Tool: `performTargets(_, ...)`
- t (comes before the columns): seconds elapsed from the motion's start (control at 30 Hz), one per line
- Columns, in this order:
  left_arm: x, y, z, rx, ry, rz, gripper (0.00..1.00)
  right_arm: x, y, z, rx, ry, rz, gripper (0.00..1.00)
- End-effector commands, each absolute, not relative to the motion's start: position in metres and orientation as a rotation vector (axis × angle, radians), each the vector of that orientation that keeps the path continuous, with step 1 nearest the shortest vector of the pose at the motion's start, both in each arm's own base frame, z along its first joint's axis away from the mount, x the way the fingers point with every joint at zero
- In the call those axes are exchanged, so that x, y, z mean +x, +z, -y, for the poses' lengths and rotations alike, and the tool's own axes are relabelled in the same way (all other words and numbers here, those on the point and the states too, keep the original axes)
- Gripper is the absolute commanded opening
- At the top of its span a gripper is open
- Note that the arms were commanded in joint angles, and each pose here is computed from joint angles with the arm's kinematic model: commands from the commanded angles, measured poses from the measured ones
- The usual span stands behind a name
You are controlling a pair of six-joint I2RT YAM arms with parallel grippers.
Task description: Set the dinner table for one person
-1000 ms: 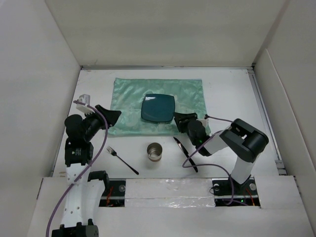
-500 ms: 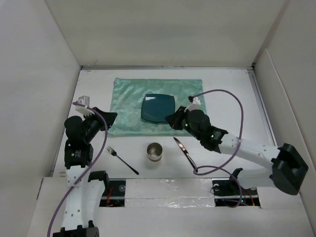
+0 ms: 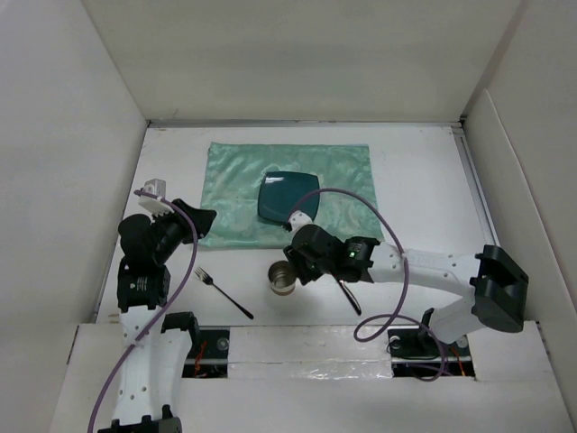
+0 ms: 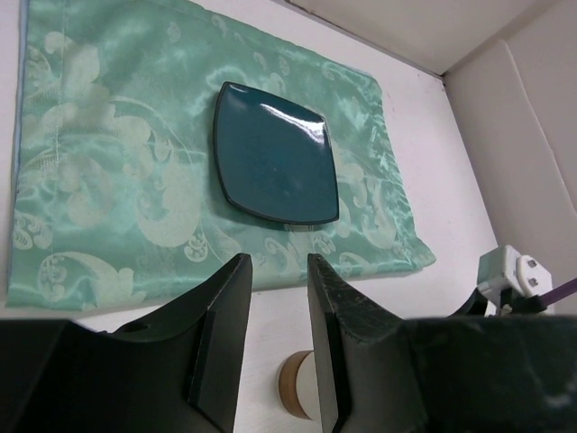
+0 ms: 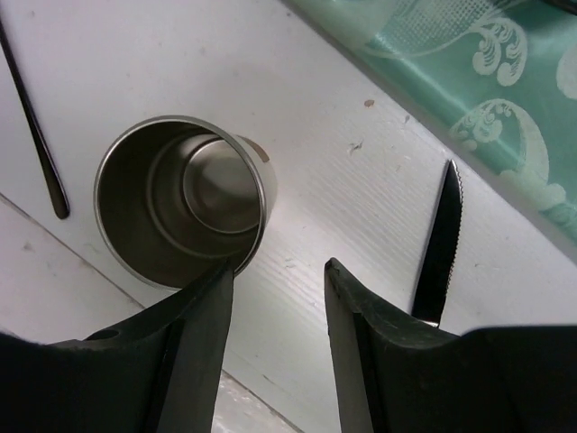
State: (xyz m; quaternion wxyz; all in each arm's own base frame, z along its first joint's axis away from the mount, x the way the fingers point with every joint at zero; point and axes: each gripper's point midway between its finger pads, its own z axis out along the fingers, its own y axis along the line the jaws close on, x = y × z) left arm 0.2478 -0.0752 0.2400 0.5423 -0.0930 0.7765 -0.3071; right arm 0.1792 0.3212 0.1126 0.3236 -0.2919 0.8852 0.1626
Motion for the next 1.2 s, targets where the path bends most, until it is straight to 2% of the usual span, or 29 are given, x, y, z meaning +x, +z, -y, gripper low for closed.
performTargets(0.0, 0.250, 0.254, 0.074, -0.188, -0.712, -1.804, 0.29, 0.181, 0.133, -0.335, -0.846, 0.433, -2.263, 0.49)
performTargets(0.17, 0.249, 0.255, 0.074, -0.189, -0.715, -1.797, 0.29, 0.187, 0.124, -0.343, -0.842, 0.419, -2.264, 0.44)
performTargets(0.2, 0.249, 0.255, 0.074, -0.190, -0.716, -1.797, 0.29, 0.189, 0.124, -0.346, -0.831, 0.421, -2.260, 0.37)
performTargets(0.27, 0.249, 0.255, 0.075, -0.186, -0.721, -1.798, 0.29, 0.191, 0.120, -0.350, -0.811, 0.423, -2.261, 0.31)
performTargets(0.47, 0.247, 0.255, 0.075, -0.182, -0.723, -1.795, 0.29, 0.193, 0.110, -0.366, -0.818, 0.499, -2.291, 0.31)
performTargets(0.5, 0.247, 0.256, 0.075, -0.179, -0.722, -1.793, 0.29, 0.193, 0.109, -0.366, -0.814, 0.495, -2.294, 0.13)
performTargets(0.53, 0.247, 0.256, 0.075, -0.180, -0.723, -1.791, 0.29, 0.195, 0.112, -0.366, -0.804, 0.493, -2.289, 0.04)
performTargets(0.57, 0.246, 0.257, 0.075, -0.179, -0.721, -1.787, 0.29, 0.201, 0.116, -0.363, -0.768, 0.476, -2.287, 0.00)
performTargets(0.63, 0.247, 0.257, 0.075, -0.181, -0.722, -1.788, 0.29, 0.212, 0.138, -0.356, -0.707, 0.488, -2.247, 0.00)
performTargets(0.73, 0.246, 0.257, 0.077, -0.172, -0.736, -1.786, 0.29, 0.267, 0.193, -0.326, -0.526, 0.517, -2.143, 0.00)
performTargets(0.77, 0.246, 0.257, 0.077, -0.170, -0.735, -1.786, 0.29, 0.267, 0.193, -0.326, -0.526, 0.517, -2.142, 0.00)
performTargets(0.9, 0.246, 0.256, 0.077, -0.173, -0.736, -1.788, 0.29, 0.356, 0.216, -0.267, -0.245, 0.448, -2.092, 0.00)
performTargets(0.97, 0.246, 0.257, 0.078, -0.171, -0.737, -1.787, 0.29, 0.403, 0.202, -0.230, -0.112, 0.408, -2.118, 0.00)
performTargets(1.0, 0.245, 0.258, 0.078, -0.170, -0.735, -1.783, 0.29, 0.423, 0.212, -0.222, -0.071, 0.409, -2.094, 0.00)
performTargets(1.07, 0.246, 0.257, 0.077, -0.175, -0.732, -1.785, 0.30, 0.458, 0.186, -0.194, 0.006, 0.341, -2.167, 0.00)
performTargets(1.13, 0.246, 0.256, 0.077, -0.175, -0.735, -1.791, 0.30, 0.485, 0.197, -0.182, 0.055, 0.307, -2.147, 0.00)
performTargets(1.17, 0.246, 0.256, 0.077, -0.175, -0.734, -1.788, 0.30, 0.501, 0.180, -0.169, 0.085, 0.270, -2.177, 0.00)
